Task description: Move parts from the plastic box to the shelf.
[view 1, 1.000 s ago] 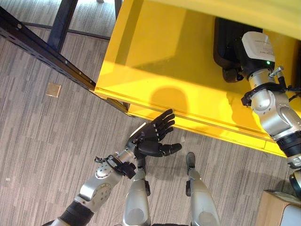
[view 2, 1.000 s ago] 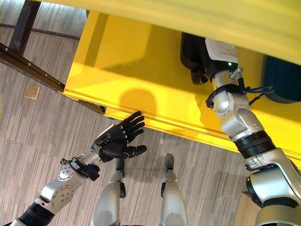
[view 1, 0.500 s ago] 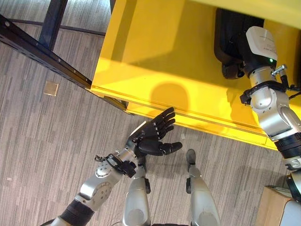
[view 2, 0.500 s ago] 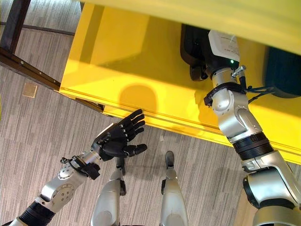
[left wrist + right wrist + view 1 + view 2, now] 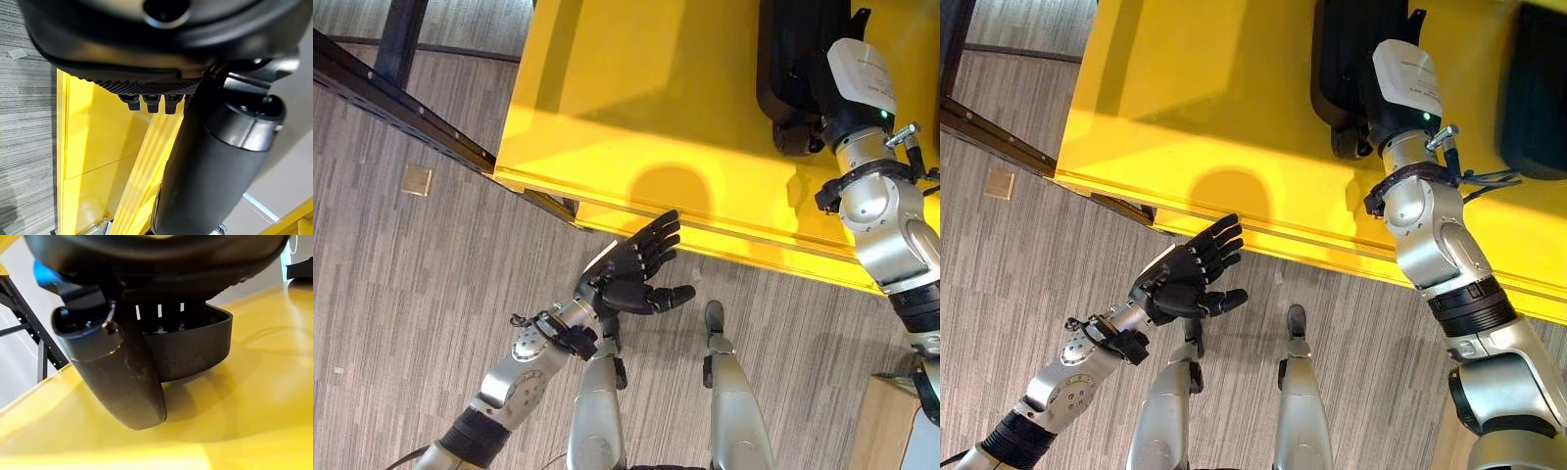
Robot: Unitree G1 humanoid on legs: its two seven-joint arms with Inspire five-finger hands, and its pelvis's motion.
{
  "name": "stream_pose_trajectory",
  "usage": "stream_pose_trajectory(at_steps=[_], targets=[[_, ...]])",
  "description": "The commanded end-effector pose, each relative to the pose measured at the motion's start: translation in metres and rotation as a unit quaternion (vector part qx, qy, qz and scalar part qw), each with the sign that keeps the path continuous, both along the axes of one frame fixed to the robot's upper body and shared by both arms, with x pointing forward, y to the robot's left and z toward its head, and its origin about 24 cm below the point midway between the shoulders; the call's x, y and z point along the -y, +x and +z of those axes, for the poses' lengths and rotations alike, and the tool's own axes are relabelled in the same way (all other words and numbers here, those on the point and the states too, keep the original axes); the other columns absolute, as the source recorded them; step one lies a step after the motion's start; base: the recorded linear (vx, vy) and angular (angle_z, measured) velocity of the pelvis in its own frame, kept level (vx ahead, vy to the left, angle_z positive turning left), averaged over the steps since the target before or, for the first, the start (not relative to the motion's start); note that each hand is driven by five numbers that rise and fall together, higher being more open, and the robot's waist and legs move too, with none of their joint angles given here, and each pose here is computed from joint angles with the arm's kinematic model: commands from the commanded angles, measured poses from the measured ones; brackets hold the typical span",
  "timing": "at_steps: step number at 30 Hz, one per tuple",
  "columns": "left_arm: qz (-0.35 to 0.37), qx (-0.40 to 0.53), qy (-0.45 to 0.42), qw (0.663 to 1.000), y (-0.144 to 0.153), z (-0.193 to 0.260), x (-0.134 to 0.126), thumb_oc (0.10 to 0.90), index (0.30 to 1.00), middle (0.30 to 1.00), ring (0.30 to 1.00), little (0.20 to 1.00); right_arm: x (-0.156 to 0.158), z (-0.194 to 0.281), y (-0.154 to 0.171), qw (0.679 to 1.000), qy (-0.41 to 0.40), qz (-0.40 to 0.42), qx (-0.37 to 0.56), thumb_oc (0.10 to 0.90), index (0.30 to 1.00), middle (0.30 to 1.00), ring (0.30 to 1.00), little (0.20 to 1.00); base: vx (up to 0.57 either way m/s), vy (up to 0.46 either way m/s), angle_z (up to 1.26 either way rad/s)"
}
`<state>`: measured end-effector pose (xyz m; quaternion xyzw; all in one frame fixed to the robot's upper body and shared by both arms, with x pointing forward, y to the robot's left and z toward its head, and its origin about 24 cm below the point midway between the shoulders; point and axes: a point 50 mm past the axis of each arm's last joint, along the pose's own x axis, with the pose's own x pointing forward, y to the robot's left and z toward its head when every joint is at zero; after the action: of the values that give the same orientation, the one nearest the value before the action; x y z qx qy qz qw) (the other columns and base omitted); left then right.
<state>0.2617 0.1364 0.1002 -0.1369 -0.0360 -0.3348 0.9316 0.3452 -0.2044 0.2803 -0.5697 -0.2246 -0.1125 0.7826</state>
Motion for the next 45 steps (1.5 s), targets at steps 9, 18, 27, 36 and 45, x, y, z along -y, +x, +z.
stream_pose_trajectory(at_steps=[9, 18, 27, 36, 45], targets=[[-0.041, 0.080, -0.053, 0.995, -0.015, 0.033, 0.015, 0.900, 1.000, 1.000, 1.000, 1.000, -0.014, -0.040, -0.008, 0.994, -0.040, 0.041, -0.096, 0.400, 0.300, 0.300, 0.300, 0.300, 0.00, 0.000, 0.00], [-0.044, 0.083, -0.047, 0.994, -0.012, 0.036, 0.016, 0.900, 1.000, 1.000, 1.000, 1.000, -0.004, -0.036, -0.001, 0.997, -0.004, 0.016, -0.073, 0.400, 0.300, 0.300, 0.300, 0.300, 0.00, 0.000, 0.00], [-0.047, 0.082, -0.047, 0.994, -0.011, 0.036, 0.018, 0.900, 1.000, 1.000, 1.000, 1.000, 0.005, -0.030, 0.006, 0.998, 0.015, -0.009, -0.064, 0.400, 0.300, 0.300, 0.300, 0.300, 0.00, 0.000, 0.00], [-0.052, 0.083, -0.049, 0.994, -0.010, 0.036, 0.020, 0.900, 1.000, 1.000, 1.000, 1.000, 0.009, -0.029, 0.012, 0.997, 0.035, -0.021, -0.067, 0.400, 0.300, 0.300, 0.300, 0.300, 0.00, 0.000, 0.00], [-0.053, 0.083, -0.050, 0.994, -0.010, 0.037, 0.021, 0.900, 1.000, 1.000, 1.000, 1.000, 0.010, -0.025, 0.014, 0.997, 0.038, -0.025, -0.061, 0.400, 0.300, 0.300, 0.300, 0.300, 0.00, 0.000, 0.00]])
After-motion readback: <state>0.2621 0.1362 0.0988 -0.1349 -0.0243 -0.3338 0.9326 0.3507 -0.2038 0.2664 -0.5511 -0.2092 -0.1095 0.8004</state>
